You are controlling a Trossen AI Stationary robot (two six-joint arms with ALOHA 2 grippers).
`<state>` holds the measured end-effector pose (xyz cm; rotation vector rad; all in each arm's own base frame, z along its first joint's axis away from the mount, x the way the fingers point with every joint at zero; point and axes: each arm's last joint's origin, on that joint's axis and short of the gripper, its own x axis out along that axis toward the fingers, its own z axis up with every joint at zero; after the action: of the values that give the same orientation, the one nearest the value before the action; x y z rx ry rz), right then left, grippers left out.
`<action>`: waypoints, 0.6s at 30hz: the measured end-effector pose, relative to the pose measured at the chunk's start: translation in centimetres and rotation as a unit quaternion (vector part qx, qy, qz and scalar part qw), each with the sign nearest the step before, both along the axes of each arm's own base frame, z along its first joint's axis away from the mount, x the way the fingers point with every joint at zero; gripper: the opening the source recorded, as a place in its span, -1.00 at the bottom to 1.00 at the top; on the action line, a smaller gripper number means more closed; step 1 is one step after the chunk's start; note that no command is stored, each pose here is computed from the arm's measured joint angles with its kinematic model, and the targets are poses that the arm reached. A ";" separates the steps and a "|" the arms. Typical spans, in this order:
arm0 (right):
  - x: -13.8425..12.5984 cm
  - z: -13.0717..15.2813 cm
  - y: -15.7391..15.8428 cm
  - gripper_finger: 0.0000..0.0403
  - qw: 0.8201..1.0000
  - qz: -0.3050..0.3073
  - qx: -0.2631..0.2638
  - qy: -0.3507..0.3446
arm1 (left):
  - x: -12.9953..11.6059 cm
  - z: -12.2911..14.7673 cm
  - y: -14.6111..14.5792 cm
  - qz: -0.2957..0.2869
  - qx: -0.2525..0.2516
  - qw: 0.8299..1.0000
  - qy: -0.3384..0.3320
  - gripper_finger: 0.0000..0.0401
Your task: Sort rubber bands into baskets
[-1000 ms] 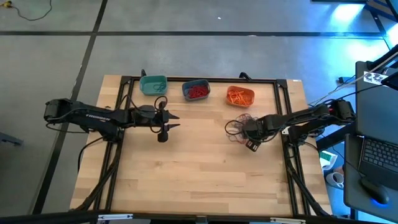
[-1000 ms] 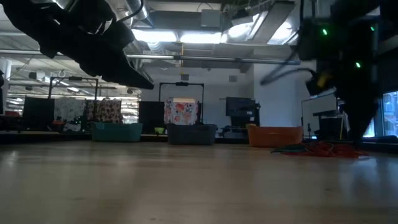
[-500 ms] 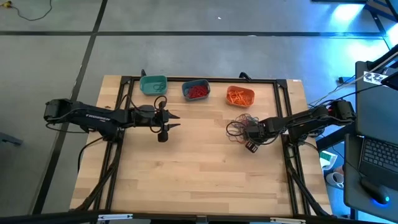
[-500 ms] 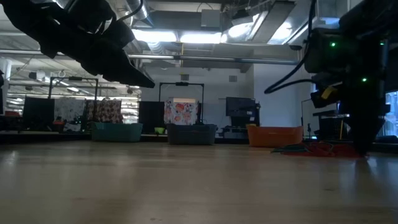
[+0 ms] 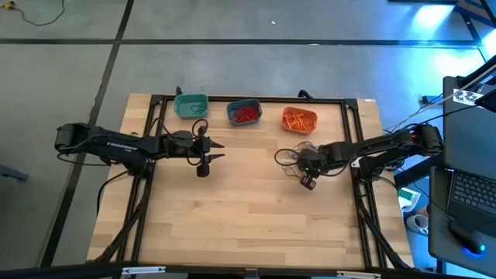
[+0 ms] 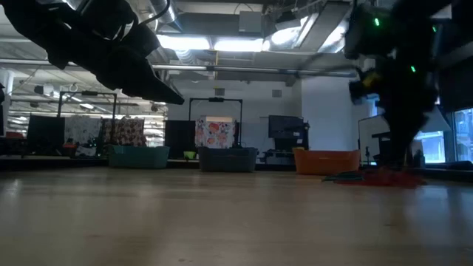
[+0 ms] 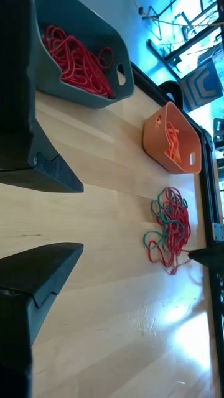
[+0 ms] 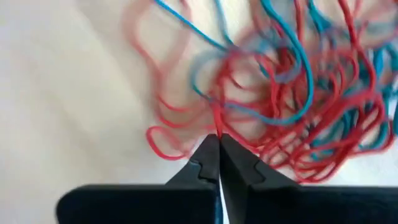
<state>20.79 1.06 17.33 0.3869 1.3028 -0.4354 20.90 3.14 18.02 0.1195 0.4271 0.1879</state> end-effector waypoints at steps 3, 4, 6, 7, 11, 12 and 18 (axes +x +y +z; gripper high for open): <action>1.2 1.7 0.1 -0.96 0.999 0.021 -0.002 -0.033 | 0.0 0.0 0.0 0.000 0.000 1.000 0.000 -0.31; 1.6 2.3 0.1 -0.97 0.999 0.029 -0.005 -0.044 | 0.0 0.0 0.0 0.000 0.000 1.000 0.000 -0.31; 2.3 3.6 0.1 -0.99 0.996 0.047 -0.019 -0.069 | 0.0 0.0 0.0 0.000 0.000 1.000 0.001 -0.31; 2.7 4.2 0.1 -0.99 0.995 0.052 -0.030 -0.080 | 0.0 0.0 0.0 0.000 0.000 1.000 0.001 -0.31; 4.1 6.0 0.0 -0.98 0.984 0.081 -0.070 -0.143 | 0.0 0.0 0.0 0.000 0.000 1.000 0.001 -0.31; 4.5 6.3 0.0 -0.98 0.980 0.091 -0.078 -0.161 | 0.0 0.0 0.0 0.000 0.000 1.000 0.001 -0.31; 6.2 7.6 0.1 -0.97 0.948 0.146 -0.118 -0.257 | 0.0 0.0 0.0 -0.001 0.002 1.000 0.001 -0.31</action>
<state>26.94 1.16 24.94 0.0895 0.7700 -0.2140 20.90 3.14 18.01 0.1236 0.4289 0.1869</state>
